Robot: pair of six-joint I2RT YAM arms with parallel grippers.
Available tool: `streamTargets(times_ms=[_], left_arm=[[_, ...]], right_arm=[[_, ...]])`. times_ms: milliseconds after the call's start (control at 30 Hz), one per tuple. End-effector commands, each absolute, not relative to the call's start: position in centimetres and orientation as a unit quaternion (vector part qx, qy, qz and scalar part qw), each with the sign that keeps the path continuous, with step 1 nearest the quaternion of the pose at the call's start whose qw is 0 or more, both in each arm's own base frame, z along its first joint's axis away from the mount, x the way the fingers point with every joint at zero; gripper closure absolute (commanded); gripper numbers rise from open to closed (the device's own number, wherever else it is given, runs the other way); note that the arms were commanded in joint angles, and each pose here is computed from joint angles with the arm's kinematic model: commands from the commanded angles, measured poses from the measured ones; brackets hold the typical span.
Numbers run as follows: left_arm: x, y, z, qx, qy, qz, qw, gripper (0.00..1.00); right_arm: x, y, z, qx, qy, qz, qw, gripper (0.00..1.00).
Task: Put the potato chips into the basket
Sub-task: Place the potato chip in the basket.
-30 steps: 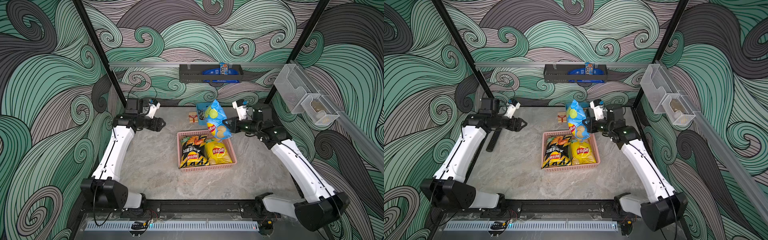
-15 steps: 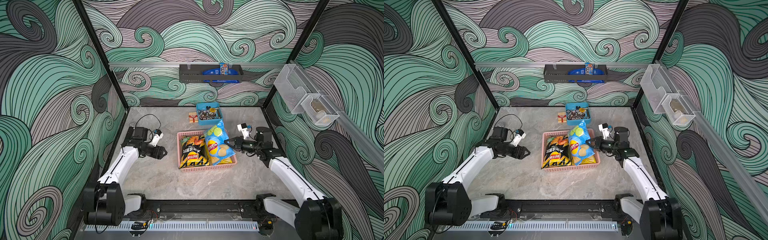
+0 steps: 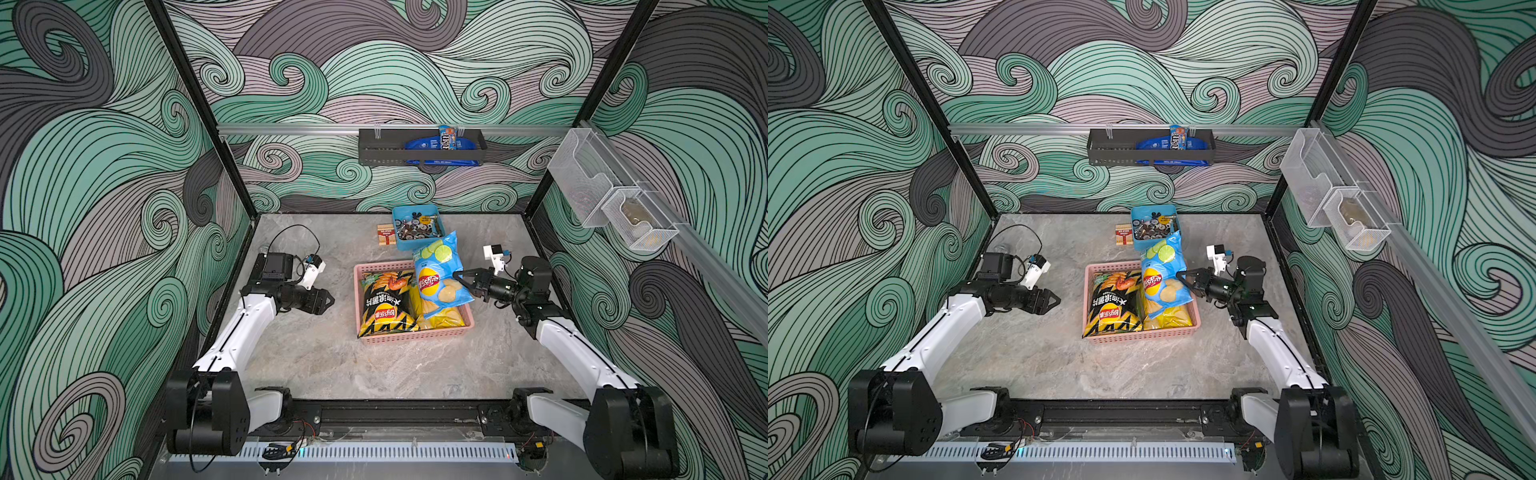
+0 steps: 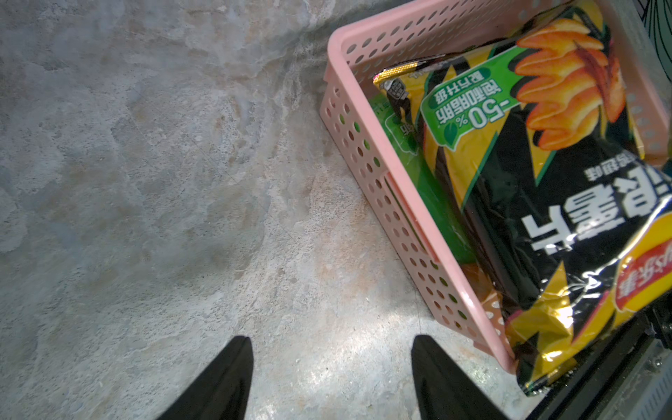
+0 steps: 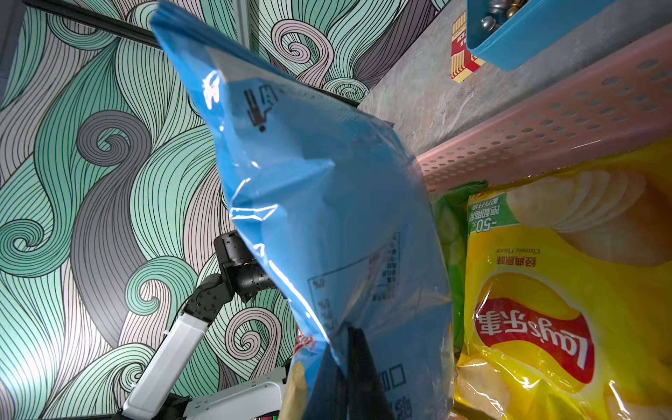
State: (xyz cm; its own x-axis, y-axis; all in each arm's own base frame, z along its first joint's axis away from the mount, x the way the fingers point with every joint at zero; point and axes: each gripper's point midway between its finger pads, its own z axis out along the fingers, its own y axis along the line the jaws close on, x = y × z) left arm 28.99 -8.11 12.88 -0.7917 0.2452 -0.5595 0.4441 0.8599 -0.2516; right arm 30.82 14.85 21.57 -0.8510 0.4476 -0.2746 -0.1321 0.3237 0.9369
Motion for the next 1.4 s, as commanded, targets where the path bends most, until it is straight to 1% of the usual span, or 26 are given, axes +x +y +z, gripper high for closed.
streamTargets(times_ms=[0, 67, 267, 433, 467, 500, 567, 633, 733, 933, 1067, 1200, 1300, 1367], left_arm=[[29.5, -8.2, 13.9, 0.186, 0.921, -0.194, 0.280, 0.28], [29.5, -8.2, 13.9, 0.186, 0.922, -0.194, 0.280, 0.28], [29.5, -8.2, 13.9, 0.186, 0.922, -0.194, 0.280, 0.28], [29.5, -8.3, 13.8, 0.187, 0.922, -0.196, 0.276, 0.28], [29.5, -8.2, 13.8, 0.186, 0.922, -0.196, 0.276, 0.28], [29.5, -8.3, 13.8, 0.187, 0.922, -0.196, 0.276, 0.28], [29.5, -8.2, 13.8, 0.187, 0.922, -0.196, 0.277, 0.28], [29.5, -8.3, 13.8, 0.187, 0.921, -0.197, 0.278, 0.28], [29.5, -8.3, 13.9, 0.188, 0.921, -0.196, 0.278, 0.28], [29.4, -8.3, 13.9, 0.188, 0.921, -0.197, 0.278, 0.28], [29.5, -8.3, 13.8, 0.188, 0.921, -0.197, 0.277, 0.28], [29.5, -8.3, 13.7, 0.188, 0.922, -0.198, 0.275, 0.28], [29.5, -8.3, 13.8, 0.188, 0.921, -0.199, 0.276, 0.28], [29.5, -8.3, 13.8, 0.187, 0.922, -0.198, 0.276, 0.28]], right_arm=[[30.8, 15.0, 21.6, 0.097, 0.763, 0.586, 0.254, 0.98], [30.7, 15.0, 21.0, 0.104, 0.761, 0.590, 0.250, 0.93], [30.4, 14.9, 18.9, 0.125, 0.760, 0.592, 0.239, 0.90], [30.3, 14.8, 17.2, 0.124, 0.774, 0.577, 0.229, 0.77], [30.5, 14.7, 17.1, 0.122, 0.778, 0.570, 0.233, 0.73], [30.5, 14.6, 17.0, 0.122, 0.783, 0.563, 0.236, 0.65], [30.9, 14.2, 17.1, 0.120, 0.794, 0.541, 0.249, 0.46], [31.3, 13.5, 17.1, 0.123, 0.809, 0.511, 0.264, 0.42], [32.1, 12.0, 17.5, 0.128, 0.832, 0.452, 0.296, 0.41], [33.5, 8.9, 20.6, 0.123, 0.852, 0.344, 0.374, 0.41], [33.6, 8.1, 23.2, 0.103, 0.856, 0.299, 0.409, 0.51], [33.1, 11.6, 24.0, 0.045, 0.871, 0.292, 0.394, 0.53], [32.3, 15.1, 23.3, 0.000, 0.882, 0.286, 0.373, 0.52], [31.9, 16.1, 21.9, -0.008, 0.891, 0.279, 0.357, 0.51]])
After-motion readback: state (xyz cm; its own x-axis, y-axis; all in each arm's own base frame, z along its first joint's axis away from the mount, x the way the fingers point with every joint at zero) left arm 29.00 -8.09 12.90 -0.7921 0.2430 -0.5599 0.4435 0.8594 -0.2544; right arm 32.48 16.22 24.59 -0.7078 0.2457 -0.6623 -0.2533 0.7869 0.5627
